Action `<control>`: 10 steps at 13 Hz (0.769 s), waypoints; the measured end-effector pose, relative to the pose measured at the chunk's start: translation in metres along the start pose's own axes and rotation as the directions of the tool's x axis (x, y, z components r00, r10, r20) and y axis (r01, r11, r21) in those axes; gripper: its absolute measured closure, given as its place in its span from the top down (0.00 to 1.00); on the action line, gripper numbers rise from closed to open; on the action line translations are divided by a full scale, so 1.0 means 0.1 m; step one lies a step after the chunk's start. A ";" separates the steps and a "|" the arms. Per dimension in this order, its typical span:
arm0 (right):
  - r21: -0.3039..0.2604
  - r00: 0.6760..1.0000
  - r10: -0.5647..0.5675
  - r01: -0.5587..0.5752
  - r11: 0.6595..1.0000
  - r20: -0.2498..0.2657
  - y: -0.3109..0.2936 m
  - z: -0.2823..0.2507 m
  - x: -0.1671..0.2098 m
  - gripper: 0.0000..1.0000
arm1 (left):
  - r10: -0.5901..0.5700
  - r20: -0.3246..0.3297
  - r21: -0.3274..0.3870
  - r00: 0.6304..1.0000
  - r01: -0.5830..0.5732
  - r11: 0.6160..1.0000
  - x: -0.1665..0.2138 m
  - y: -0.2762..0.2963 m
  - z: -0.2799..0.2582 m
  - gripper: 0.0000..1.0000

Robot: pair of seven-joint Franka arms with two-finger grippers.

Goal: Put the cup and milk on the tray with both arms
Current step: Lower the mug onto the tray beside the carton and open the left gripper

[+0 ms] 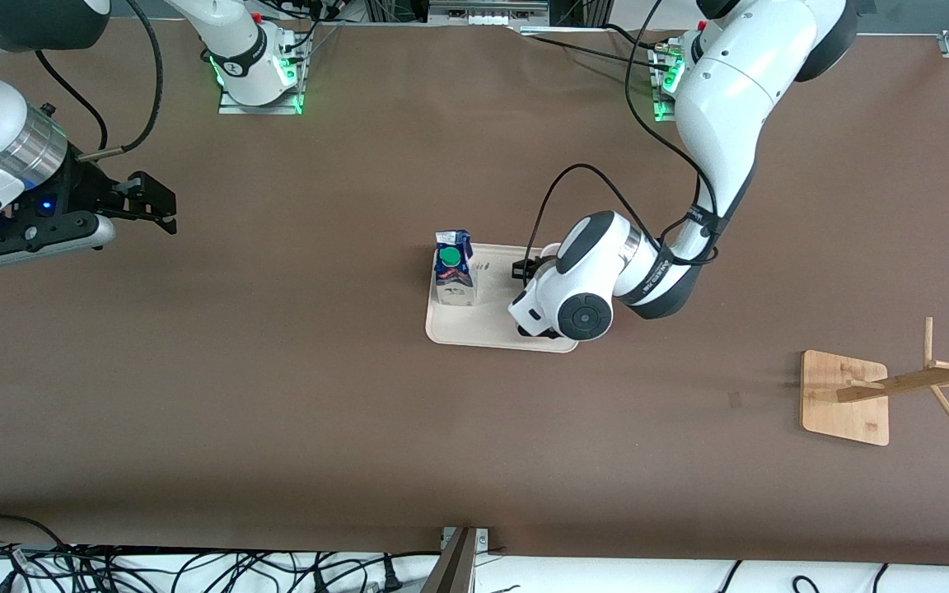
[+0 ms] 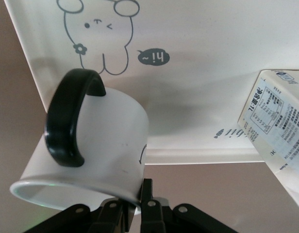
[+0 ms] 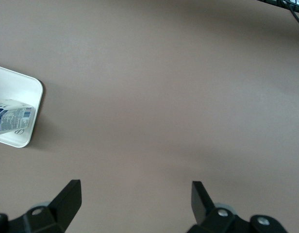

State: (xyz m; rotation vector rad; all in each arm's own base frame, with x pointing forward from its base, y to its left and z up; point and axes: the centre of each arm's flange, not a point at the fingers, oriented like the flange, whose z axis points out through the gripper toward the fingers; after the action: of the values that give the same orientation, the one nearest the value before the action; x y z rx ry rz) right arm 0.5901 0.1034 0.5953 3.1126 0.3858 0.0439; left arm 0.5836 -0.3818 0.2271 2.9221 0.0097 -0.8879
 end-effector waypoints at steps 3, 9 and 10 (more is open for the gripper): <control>0.000 1.000 0.000 0.000 1.000 0.000 0.00 0.00 0.00 1.00 | -0.008 -0.002 -0.001 1.000 0.008 1.000 0.04 -0.02 0.03 0.26; 0.000 1.000 0.000 0.000 1.000 0.000 0.00 0.00 0.00 1.00 | -0.017 -0.012 -0.006 1.000 0.017 1.000 0.08 -0.07 -0.02 0.91; 0.000 1.000 0.000 0.000 1.000 0.000 0.00 0.00 0.00 1.00 | -0.019 -0.023 -0.013 1.000 0.018 1.000 0.08 -0.08 -0.09 0.99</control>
State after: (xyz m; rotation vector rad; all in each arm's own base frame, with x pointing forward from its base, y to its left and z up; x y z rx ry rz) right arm 0.5901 0.1034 0.5952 3.1126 0.3854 0.0438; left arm 0.5950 -0.3734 0.2292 2.9251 0.0438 -0.8541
